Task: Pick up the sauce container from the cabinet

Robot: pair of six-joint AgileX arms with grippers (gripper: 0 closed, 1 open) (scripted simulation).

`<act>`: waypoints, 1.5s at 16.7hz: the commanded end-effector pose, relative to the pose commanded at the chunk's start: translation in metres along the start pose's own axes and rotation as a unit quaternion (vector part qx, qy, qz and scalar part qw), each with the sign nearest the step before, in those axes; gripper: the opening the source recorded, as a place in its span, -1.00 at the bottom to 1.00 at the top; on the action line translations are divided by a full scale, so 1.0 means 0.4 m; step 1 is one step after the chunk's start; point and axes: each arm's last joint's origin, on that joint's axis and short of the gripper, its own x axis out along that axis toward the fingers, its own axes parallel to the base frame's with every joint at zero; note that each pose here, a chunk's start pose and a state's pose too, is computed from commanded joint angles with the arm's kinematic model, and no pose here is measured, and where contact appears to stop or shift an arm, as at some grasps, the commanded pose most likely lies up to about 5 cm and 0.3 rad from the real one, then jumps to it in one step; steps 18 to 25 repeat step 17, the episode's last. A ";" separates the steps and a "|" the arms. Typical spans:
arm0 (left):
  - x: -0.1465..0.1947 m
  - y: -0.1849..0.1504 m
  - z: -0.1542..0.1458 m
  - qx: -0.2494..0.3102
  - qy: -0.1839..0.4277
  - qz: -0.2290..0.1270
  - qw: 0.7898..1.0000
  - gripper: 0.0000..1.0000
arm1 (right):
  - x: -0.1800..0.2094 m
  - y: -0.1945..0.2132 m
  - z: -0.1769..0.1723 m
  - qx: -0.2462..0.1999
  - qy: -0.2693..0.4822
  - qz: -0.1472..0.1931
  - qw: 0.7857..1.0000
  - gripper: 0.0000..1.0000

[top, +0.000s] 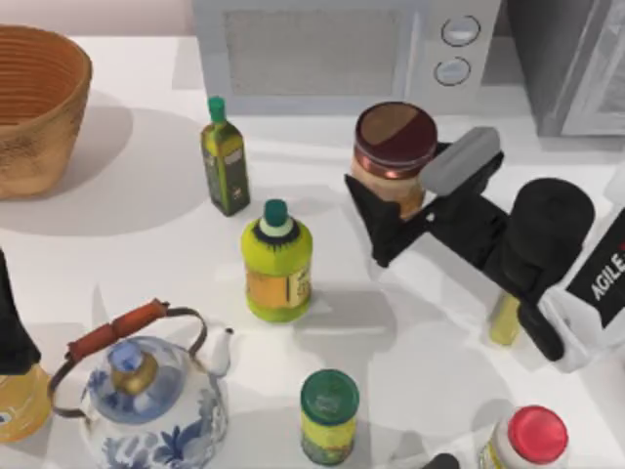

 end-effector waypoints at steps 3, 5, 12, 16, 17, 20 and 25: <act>0.000 0.000 0.000 0.000 0.000 0.000 1.000 1.00 | 0.000 0.000 0.000 0.000 0.000 0.000 1.000 -0.25; 0.000 0.000 0.000 0.000 0.000 0.000 1.000 1.00 | 0.000 0.000 0.000 0.000 0.000 0.000 1.000 0.06; 0.000 0.000 0.000 0.000 0.000 0.000 1.000 1.00 | 0.000 0.000 0.000 0.000 0.000 0.000 1.000 1.00; 0.000 0.000 0.000 0.000 0.000 0.000 1.000 1.00 | 0.000 0.000 0.000 0.000 0.000 0.000 1.000 1.00; 0.000 0.000 0.000 0.000 0.000 0.000 1.000 1.00 | 0.000 0.000 0.000 0.000 0.000 0.000 1.000 1.00; 0.000 0.000 0.000 0.000 0.000 0.000 1.000 1.00 | 0.000 0.000 0.000 0.000 0.000 0.000 1.000 1.00; 0.000 0.000 0.000 0.000 0.000 0.000 1.000 1.00 | 0.000 0.000 0.000 0.000 0.000 0.000 1.000 1.00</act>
